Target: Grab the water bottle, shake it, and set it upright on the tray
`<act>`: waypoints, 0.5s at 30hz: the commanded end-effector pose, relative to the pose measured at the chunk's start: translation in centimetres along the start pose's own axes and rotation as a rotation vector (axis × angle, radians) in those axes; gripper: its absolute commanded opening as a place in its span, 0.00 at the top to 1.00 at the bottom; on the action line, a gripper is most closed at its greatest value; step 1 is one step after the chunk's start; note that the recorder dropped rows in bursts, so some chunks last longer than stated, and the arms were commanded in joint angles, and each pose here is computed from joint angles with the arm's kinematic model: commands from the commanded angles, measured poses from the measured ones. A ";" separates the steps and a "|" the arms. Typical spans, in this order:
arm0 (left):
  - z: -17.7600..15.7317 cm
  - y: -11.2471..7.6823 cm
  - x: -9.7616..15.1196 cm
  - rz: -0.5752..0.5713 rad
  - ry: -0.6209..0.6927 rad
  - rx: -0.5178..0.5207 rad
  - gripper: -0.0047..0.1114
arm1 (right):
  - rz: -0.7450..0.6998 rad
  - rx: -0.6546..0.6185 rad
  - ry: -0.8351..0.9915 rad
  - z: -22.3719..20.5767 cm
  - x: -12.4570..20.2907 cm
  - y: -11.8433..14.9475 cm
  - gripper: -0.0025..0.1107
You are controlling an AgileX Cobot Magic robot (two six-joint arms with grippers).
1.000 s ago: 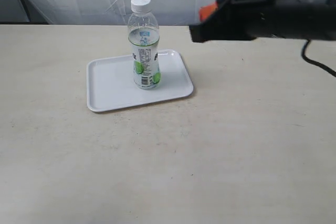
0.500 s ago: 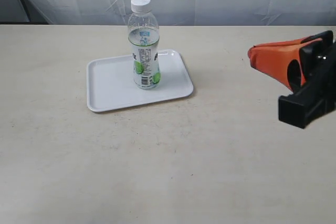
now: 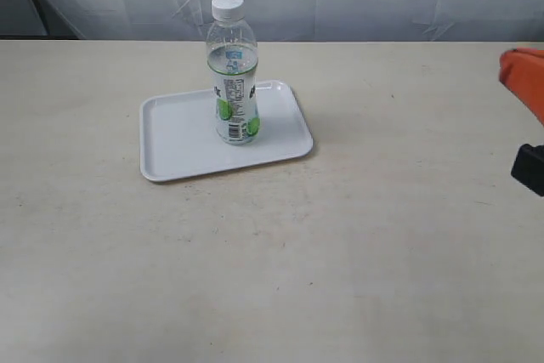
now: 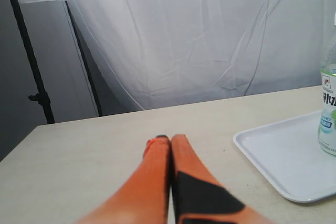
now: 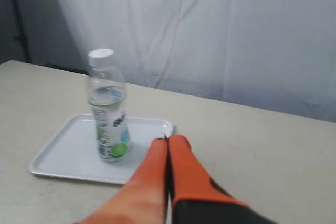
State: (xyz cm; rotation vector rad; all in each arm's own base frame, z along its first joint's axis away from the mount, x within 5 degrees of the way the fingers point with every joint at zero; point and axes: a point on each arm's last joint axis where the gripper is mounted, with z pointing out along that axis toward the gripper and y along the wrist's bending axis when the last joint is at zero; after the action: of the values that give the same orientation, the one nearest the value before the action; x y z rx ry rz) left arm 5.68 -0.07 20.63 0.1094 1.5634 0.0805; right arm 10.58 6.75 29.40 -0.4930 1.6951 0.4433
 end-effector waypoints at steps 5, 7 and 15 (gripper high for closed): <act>0.0 0.0 0.0 -0.001 -0.009 0.005 0.96 | -0.014 0.205 0.061 -1.6 2.9 -2.2 0.99; 0.0 0.0 0.0 -0.001 -0.009 0.005 0.96 | 0.000 0.269 0.070 -2.7 3.1 -2.6 0.99; 0.0 0.0 0.0 -0.001 -0.009 0.005 0.96 | 0.105 0.560 0.052 -5.8 5.4 -3.5 0.99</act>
State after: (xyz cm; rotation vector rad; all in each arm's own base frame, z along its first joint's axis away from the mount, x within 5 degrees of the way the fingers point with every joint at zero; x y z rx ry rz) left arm 5.68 -0.07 20.63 0.1094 1.5634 0.0805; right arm 7.35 0.49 25.78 -0.0242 1.8048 0.0543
